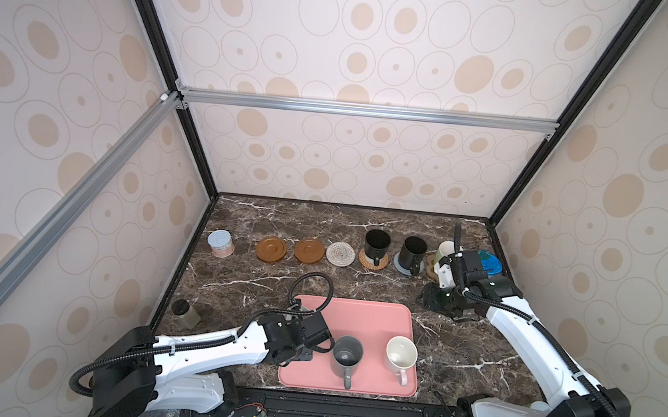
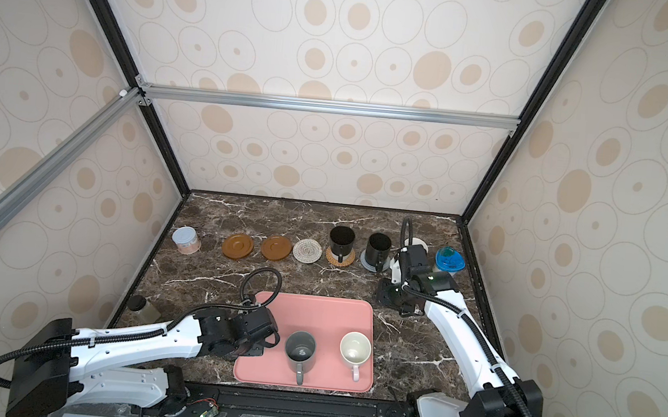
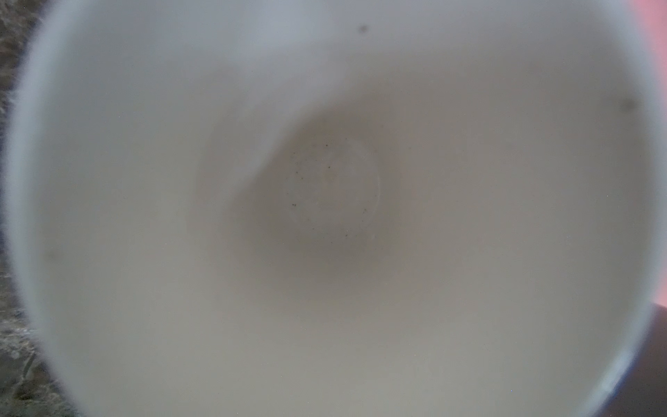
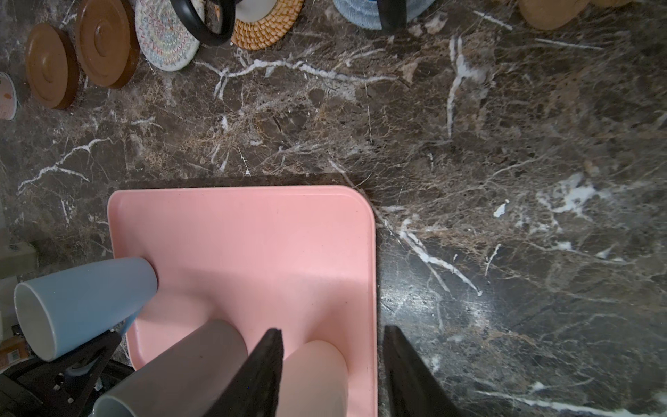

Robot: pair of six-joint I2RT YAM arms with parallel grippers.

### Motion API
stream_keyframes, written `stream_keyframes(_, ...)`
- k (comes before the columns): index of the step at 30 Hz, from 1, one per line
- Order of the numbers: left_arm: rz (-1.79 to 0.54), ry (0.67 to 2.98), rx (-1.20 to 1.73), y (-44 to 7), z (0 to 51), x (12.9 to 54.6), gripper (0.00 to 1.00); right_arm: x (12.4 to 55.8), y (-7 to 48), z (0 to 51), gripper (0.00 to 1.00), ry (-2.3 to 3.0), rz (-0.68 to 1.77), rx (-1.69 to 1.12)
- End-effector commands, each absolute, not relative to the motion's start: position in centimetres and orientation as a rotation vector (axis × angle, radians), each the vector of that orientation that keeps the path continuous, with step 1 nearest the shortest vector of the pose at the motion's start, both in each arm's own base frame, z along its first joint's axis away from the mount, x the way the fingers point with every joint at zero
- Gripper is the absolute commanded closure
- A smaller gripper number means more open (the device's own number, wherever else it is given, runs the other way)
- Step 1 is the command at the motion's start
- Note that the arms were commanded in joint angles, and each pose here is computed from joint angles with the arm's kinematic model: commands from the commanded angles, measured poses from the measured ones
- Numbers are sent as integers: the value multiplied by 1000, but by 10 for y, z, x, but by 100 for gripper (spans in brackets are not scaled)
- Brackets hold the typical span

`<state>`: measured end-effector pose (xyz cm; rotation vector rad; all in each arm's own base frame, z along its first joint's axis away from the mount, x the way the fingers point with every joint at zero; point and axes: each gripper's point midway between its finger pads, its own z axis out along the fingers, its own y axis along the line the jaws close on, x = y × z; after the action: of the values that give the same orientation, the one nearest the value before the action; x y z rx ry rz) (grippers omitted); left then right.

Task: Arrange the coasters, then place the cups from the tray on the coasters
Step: 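Lift the white mug and carry it with the left gripper toward the coasters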

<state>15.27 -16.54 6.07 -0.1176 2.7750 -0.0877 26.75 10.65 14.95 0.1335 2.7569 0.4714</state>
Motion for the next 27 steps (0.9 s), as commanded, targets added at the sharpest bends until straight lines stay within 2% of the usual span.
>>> stream_keyframes(1, -82, 2716, -79, -170, 72, 167, 93, 259, 104, 150, 51, 2767, 454, 141)
stream_keyframes(27, -139, 2603, -15, -206, 122, 219, 93, 254, 100, 150, 51, 2766, 438, 149)
